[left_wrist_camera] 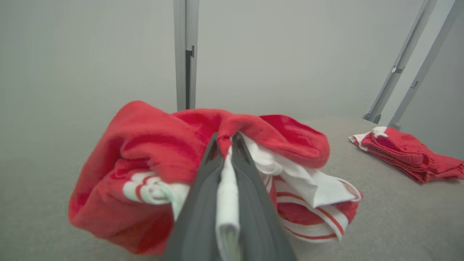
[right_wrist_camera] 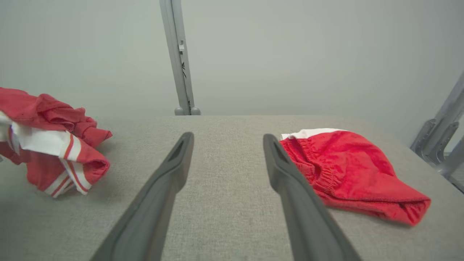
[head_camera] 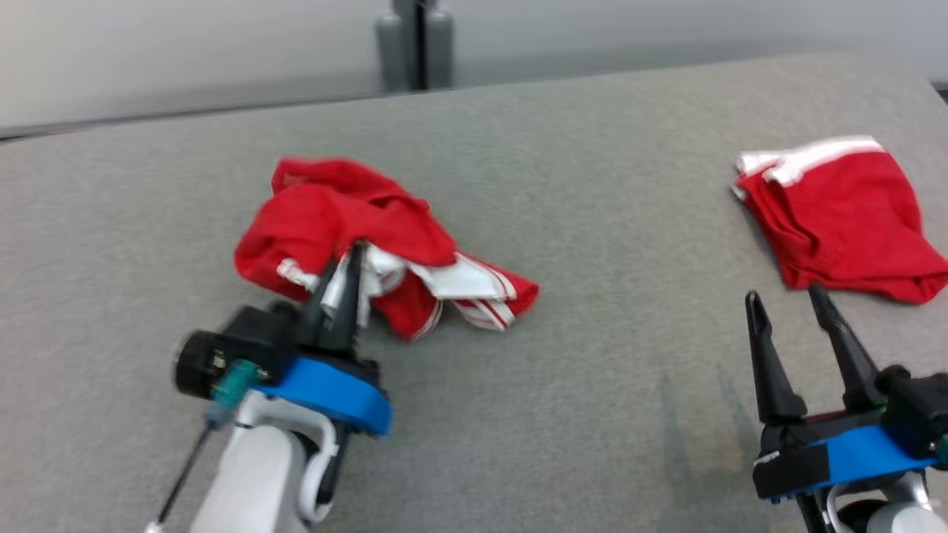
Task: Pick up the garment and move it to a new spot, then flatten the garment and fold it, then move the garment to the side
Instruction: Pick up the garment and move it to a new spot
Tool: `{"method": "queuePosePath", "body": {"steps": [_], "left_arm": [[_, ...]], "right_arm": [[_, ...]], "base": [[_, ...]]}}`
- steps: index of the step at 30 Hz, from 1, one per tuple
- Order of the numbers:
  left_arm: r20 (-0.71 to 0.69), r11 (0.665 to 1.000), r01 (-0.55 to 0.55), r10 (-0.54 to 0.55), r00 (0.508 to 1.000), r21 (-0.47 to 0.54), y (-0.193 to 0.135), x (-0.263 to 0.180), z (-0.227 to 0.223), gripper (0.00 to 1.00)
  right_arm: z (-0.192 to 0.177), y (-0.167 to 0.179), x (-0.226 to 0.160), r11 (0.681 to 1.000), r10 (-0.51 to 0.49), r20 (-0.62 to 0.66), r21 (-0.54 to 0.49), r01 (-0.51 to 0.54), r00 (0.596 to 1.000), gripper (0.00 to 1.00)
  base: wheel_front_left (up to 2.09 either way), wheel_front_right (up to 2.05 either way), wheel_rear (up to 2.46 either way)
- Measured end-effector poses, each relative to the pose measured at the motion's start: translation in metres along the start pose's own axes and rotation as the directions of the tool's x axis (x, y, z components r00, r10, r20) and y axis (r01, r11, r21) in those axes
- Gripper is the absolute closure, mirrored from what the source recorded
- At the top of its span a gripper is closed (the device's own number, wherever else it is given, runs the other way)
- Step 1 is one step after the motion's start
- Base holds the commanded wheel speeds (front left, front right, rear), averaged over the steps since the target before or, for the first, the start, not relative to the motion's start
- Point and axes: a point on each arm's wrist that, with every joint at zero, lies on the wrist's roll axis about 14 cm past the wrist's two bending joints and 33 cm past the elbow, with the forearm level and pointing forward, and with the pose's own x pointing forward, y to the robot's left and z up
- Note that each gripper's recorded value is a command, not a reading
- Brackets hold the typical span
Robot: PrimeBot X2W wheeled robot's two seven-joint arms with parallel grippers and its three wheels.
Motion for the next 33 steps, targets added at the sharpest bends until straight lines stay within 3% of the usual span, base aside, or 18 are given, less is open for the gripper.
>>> {"method": "queuePosePath", "body": {"steps": [5, 10, 11, 12, 18, 22, 27, 33], "left_arm": [[-0.138, 0.977, 0.207, -0.212, 0.967, -0.047, -0.071, 0.011, -0.046, 1.0], [-0.231, 0.961, 0.261, -0.275, 0.933, -0.092, -0.092, 0.001, -0.082, 0.97], [-0.224, 0.96, 0.264, -0.278, 0.934, -0.088, -0.093, 0.001, -0.082, 0.55], [-0.21, 0.959, 0.272, -0.283, 0.936, -0.081, -0.094, 0.001, -0.079, 0.0], [-0.097, 0.96, 0.277, -0.278, 0.956, -0.027, -0.092, -0.001, -0.045, 0.0], [0.011, 0.978, 0.209, -0.209, 0.978, 0.006, -0.074, -0.007, -0.009, 0.0], [0.078, 0.999, -0.009, 0.006, 0.997, 0.035, -0.011, -0.029, 0.015, 0.0], [0.08, 0.968, -0.249, 0.245, 0.966, 0.039, 0.065, -0.073, 0.019, 0.0]], "right_arm": [[-0.011, -0.022, -0.013, 0.997, -0.074, -0.029, 0.009, 0.074, 0.997, 0.0], [-0.019, -0.028, -0.017, 0.995, -0.098, -0.042, 0.02, 0.098, 0.994, 0.0], [-0.019, -0.029, -0.017, 0.995, -0.099, -0.041, 0.021, 0.1, 0.994, 0.0], [-0.02, -0.028, -0.016, 0.995, -0.096, -0.042, 0.023, 0.097, 0.995, 0.0], [-0.012, -0.01, -0.008, 0.998, -0.041, -0.014, 0.037, 0.042, 0.999, 0.0], [-0.004, 0.003, -0.004, 0.999, -0.002, 0.008, 0.037, 0.002, 1.0, 0.0], [0.004, 0.018, -0.001, 0.998, 0.044, 0.024, 0.037, -0.045, 0.999, 0.0], [0.009, 0.032, 0.0, 0.996, 0.085, 0.029, 0.036, -0.086, 0.996, 0.0]], "base": [[0.0, 0.0, 0.0], [0.0, 0.0, 0.0], [0.0, 0.0, 0.0], [0.0, 0.0, 0.0], [0.0, 0.0, 0.0], [0.0, 0.0, 0.0], [0.0, 0.0, 0.0], [0.0, 0.0, 0.0]]}}
